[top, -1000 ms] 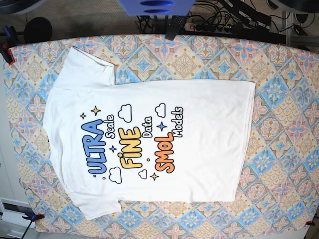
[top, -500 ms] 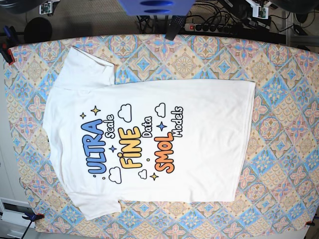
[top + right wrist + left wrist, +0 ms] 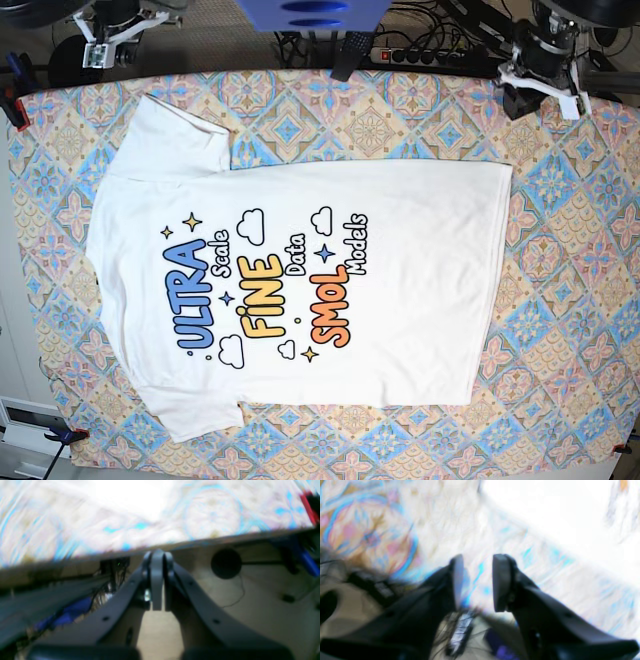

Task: Fold the T-shirt properly
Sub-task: 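Lower both grippers to the shirt's shoulder and sleeve edges, then grasp the shirt edges with both grippers and drag it toward the robot, then pull the shirt further toward the robot with both grippers, then release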

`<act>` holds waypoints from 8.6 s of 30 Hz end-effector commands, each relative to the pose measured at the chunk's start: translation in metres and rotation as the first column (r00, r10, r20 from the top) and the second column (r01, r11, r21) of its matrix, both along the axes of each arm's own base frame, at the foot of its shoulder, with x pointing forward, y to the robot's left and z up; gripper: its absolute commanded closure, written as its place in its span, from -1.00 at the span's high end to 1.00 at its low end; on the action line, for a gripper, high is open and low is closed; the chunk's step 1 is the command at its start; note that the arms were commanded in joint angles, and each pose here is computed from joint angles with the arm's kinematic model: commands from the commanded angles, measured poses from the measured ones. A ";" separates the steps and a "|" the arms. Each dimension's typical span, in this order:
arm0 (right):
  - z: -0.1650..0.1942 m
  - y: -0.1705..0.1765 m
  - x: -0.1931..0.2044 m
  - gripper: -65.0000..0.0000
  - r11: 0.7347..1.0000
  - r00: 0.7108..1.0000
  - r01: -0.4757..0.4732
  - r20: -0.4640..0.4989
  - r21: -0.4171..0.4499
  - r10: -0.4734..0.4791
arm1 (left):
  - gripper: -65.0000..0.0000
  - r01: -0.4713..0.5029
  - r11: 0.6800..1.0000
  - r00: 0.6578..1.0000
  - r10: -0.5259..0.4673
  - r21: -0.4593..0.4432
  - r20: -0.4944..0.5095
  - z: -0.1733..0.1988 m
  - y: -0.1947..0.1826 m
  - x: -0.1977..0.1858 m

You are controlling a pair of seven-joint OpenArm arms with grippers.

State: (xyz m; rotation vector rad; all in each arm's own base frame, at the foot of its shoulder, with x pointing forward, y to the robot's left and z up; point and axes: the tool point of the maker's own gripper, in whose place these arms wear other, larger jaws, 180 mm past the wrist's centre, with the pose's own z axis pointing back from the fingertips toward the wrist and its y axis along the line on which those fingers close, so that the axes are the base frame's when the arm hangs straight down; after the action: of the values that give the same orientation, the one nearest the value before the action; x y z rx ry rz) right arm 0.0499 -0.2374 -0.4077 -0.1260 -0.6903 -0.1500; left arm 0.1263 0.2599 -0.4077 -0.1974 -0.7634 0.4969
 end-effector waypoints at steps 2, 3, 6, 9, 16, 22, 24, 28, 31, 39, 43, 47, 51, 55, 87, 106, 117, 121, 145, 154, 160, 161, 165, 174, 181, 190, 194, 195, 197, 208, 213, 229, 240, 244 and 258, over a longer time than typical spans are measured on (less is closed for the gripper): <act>0.004 0.002 0.009 -1.00 1.000 1.000 0.005 0.021 0.022 -0.006 | -0.27 -0.029 0.999 0.999 0.030 -0.045 0.037 0.009 0.007 0.019; 0.003 0.003 0.011 -1.00 0.999 1.000 0.011 0.017 0.035 -0.012 | -0.23 -0.037 0.996 0.998 0.042 -0.080 0.053 0.012 0.005 0.031; -0.001 0.007 0.018 -1.00 0.997 1.000 0.030 0.006 0.075 -0.031 | -0.15 -0.050 0.984 0.998 0.058 -0.173 0.040 0.008 0.000 0.050; -0.003 0.010 0.024 -0.99 0.993 0.999 0.049 0.003 0.112 -0.050 | -0.08 -0.073 0.960 0.997 0.080 -0.271 0.015 0.001 -0.003 0.068; -0.002 0.013 0.031 -0.59 0.989 0.998 0.057 0.019 0.139 -0.060 | -0.03 -0.164 0.895 0.986 0.148 -0.415 -0.071 -0.029 -0.008 0.079; -0.002 0.014 0.032 -0.40 0.988 0.998 0.060 0.023 0.143 -0.064 | -0.03 -0.206 0.875 0.979 0.179 -0.438 -0.102 -0.044 -0.011 0.079; -0.001 0.014 0.033 -0.40 0.988 0.998 0.060 0.024 0.143 -0.064 | -0.03 -0.205 0.874 0.979 0.177 -0.440 -0.105 -0.045 -0.013 0.079; -0.002 0.014 0.033 -0.40 0.988 0.998 0.060 0.024 0.143 -0.064 | -0.03 -0.214 0.866 0.977 0.192 -0.453 -0.096 -0.044 -0.016 0.081; -0.002 0.014 0.033 -0.40 0.988 0.998 0.060 0.024 0.143 -0.064 | -0.04 -0.206 0.863 0.978 0.190 -0.462 -0.082 -0.043 -0.018 0.093; -0.001 0.013 0.033 -0.40 0.988 0.997 0.062 0.026 0.141 -0.067 | -0.06 -0.248 0.832 0.969 0.209 -0.496 -0.134 -0.066 -0.028 0.102; 0.000 0.012 0.035 -0.40 0.988 0.997 0.065 0.032 0.140 -0.070 | -0.53 -0.231 0.836 0.973 0.185 -0.497 -0.141 -0.068 -0.034 0.101; 0.001 0.012 0.041 -0.40 0.988 0.996 0.062 0.048 0.140 -0.070 | -1.00 -0.237 0.836 0.971 0.185 -0.494 -0.152 -0.071 -0.034 0.095; 0.005 0.011 0.060 -0.40 0.988 0.993 0.056 0.092 0.142 -0.069 | -1.00 -0.255 0.835 0.965 0.191 -0.487 -0.177 -0.076 -0.031 0.082; 0.010 0.011 0.081 -0.39 0.988 0.988 0.050 0.141 0.148 -0.071 | -1.00 -0.272 0.835 0.960 0.200 -0.479 -0.198 -0.080 -0.028 0.070; -0.057 -0.040 0.077 -0.04 0.892 0.970 0.231 -0.016 0.388 -0.244 | -1.00 -0.290 0.836 0.954 0.214 -0.465 -0.210 -0.082 -0.021 0.061; -0.075 -0.009 0.068 -0.05 0.840 0.970 0.243 -0.123 0.485 -0.209 | -1.00 -0.289 0.836 0.955 0.214 -0.466 -0.207 -0.081 -0.021 0.062; -0.054 0.027 0.094 -0.07 0.854 0.995 0.102 -0.048 0.510 -0.090 | -1.00 -0.289 0.836 0.955 0.214 -0.466 -0.207 -0.081 -0.021 0.062; -0.053 0.024 0.095 -0.42 0.856 0.994 0.105 -0.043 0.507 -0.097 | -1.00 -0.289 0.836 0.954 0.214 -0.466 -0.209 -0.082 -0.021 0.062; -0.026 0.002 0.018 -0.99 0.904 0.988 0.136 -0.122 0.406 -0.094 | -1.00 -0.177 0.915 0.967 0.092 -0.364 -0.238 -0.053 -0.009 0.003; -0.010 0.011 -0.027 -0.99 0.910 0.988 0.034 -0.152 0.413 0.033 | -1.00 -0.154 0.933 0.954 0.055 -0.326 -0.294 -0.054 -0.013 -0.030; 0.002 -0.002 -0.037 -0.99 0.920 0.989 -0.010 -0.129 0.393 0.066 | -1.00 -0.161 0.933 0.946 0.053 -0.322 -0.319 -0.057 -0.013 -0.043; 0.002 0.000 -0.037 -0.99 0.918 0.989 -0.021 -0.126 0.397 0.077 | -1.00 -0.160 0.934 0.946 0.052 -0.321 -0.319 -0.056 -0.013 -0.043; 0.007 0.003 -0.031 -0.99 0.918 0.990 -0.043 -0.107 0.394 0.093 | -1.00 -0.146 0.940 0.948 0.044 -0.309 -0.314 -0.054 -0.008 -0.039; 0.018 0.014 0.011 -0.99 0.913 0.992 -0.120 0.004 0.391 0.129 | -1.00 -0.034 0.948 0.996 0.004 -0.316 -0.095 0.001 -0.019 0.025; 0.025 0.017 0.065 -0.99 0.909 0.983 -0.179 0.107 0.377 0.149 | -1.00 -0.005 0.942 1.000 0.014 -0.337 0.023 0.020 -0.024 0.073; 0.028 0.012 0.151 -0.99 0.913 0.967 -0.222 0.198 0.341 0.161 | -1.00 -0.006 0.922 0.998 0.030 -0.386 0.055 0.006 -0.032 0.125; 0.014 0.020 0.174 -0.98 0.902 0.966 -0.234 0.193 0.364 0.172 | -1.00 -0.047 0.910 0.997 0.065 -0.411 0.029 -0.010 -0.031 0.137; 0.010 0.024 0.180 -0.98 0.894 0.965 -0.239 0.195 0.380 0.175 | -1.00 -0.055 0.907 0.997 0.071 -0.418 0.023 -0.014 -0.032 0.143; 0.007 0.031 0.188 -0.98 0.883 0.963 -0.249 0.203 0.398 0.180 | -1.00 -0.070 0.903 0.996 0.084 -0.425 0.013 -0.020 -0.030 0.149; 0.009 0.034 0.205 -0.42 0.875 0.957 -0.265 0.221 0.406 0.187 | -0.22 -0.080 0.897 0.996 0.084 -0.434 -0.011 -0.030 -0.033 0.160; 0.015 0.025 0.193 -0.26 0.890 0.959 -0.255 0.219 0.378 0.182 | 0.30 -0.141 0.894 0.989 0.150 -0.425 -0.013 -0.028 -0.010 0.142; 0.029 -0.002 0.139 -0.26 0.936 0.973 -0.208 0.161 0.284 0.167 | 0.23 -0.181 0.905 0.983 0.159 -0.385 -0.087 -0.037 -0.002 0.078; 0.023 0.000 0.133 -0.26 0.933 0.976 -0.198 0.145 0.299 0.160 | 0.23 -0.219 0.887 0.974 0.171 -0.407 -0.151 -0.065 -0.008 0.084; 0.013 -0.003 0.118 -0.26 0.934 0.985 -0.168 0.101 0.315 0.143 | -0.06 -0.183 0.887 0.979 0.122 -0.424 -0.166 -0.073 -0.027 0.094; -0.036 -0.032 0.071 -0.13 0.915 0.998 0.060 -0.036 0.399 -0.049 | -1.00 -0.174 0.897 0.976 0.102 -0.406 -0.192 -0.077 -0.025 0.082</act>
State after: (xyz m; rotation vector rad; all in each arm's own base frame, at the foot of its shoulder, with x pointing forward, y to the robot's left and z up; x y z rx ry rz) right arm 0.1153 -0.2634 -0.4516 0.2538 -0.5837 -0.3486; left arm 0.2150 0.2292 -0.4831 -0.5294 -0.5258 0.8171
